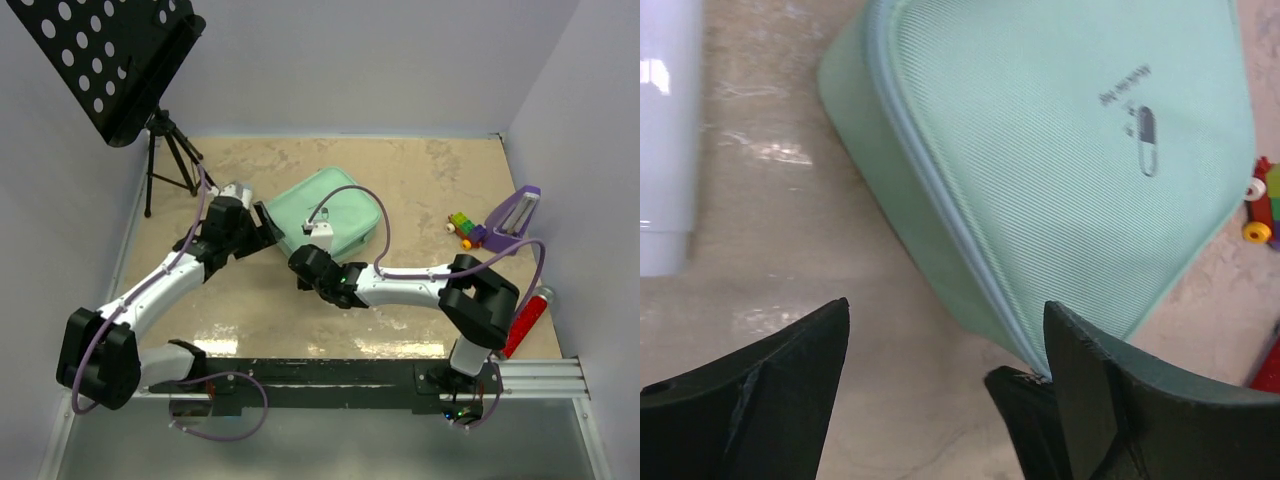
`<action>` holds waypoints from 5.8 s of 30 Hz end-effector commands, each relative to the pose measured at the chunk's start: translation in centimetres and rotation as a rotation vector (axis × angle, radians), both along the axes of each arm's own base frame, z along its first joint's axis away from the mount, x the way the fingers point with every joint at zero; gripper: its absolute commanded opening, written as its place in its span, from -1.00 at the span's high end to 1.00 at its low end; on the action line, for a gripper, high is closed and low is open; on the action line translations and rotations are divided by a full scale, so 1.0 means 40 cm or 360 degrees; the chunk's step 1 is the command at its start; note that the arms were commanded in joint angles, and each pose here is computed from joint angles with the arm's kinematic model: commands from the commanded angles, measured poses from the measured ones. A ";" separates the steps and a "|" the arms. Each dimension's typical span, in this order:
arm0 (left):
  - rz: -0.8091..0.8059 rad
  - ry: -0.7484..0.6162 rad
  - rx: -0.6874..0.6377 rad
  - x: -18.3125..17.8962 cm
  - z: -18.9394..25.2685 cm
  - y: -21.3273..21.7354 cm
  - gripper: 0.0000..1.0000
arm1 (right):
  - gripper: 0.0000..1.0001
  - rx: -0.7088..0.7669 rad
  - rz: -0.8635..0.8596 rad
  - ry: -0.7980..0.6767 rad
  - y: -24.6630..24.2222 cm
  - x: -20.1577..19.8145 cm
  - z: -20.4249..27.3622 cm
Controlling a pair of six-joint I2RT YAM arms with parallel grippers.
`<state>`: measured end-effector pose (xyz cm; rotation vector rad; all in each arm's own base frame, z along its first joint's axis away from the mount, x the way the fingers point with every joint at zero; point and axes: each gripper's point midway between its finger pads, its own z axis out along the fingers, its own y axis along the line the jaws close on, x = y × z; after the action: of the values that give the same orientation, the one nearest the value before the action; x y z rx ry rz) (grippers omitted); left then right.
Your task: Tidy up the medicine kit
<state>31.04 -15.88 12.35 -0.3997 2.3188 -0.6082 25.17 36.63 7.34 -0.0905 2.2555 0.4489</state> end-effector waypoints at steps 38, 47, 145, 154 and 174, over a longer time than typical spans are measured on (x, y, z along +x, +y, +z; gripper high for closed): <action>0.0099 0.0231 0.0325 0.094 -0.235 0.014 -0.21 | 1.00 0.0123 -0.0504 0.0194 -0.295 -0.055 -0.059; 0.0048 0.0216 0.0316 0.108 -0.226 0.002 -0.20 | 1.00 0.0088 -0.0469 0.0037 -0.321 0.008 -0.010; -0.0018 0.0022 0.0077 -0.046 -0.031 0.017 -0.62 | 1.00 -0.0014 -0.0118 -0.0072 -0.054 0.082 0.026; 0.0082 -0.0006 -0.0065 -0.066 -0.087 -0.032 -0.66 | 1.00 -0.0003 -0.0128 -0.0082 -0.057 0.083 0.039; 0.0288 -0.0028 -0.0279 0.028 -0.116 -0.096 -0.69 | 1.00 0.0053 -0.0135 -0.0084 -0.058 0.077 0.065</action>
<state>29.89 -18.38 5.24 -0.6479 2.2959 -0.6429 28.06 33.72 7.39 -0.0225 2.2343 0.3675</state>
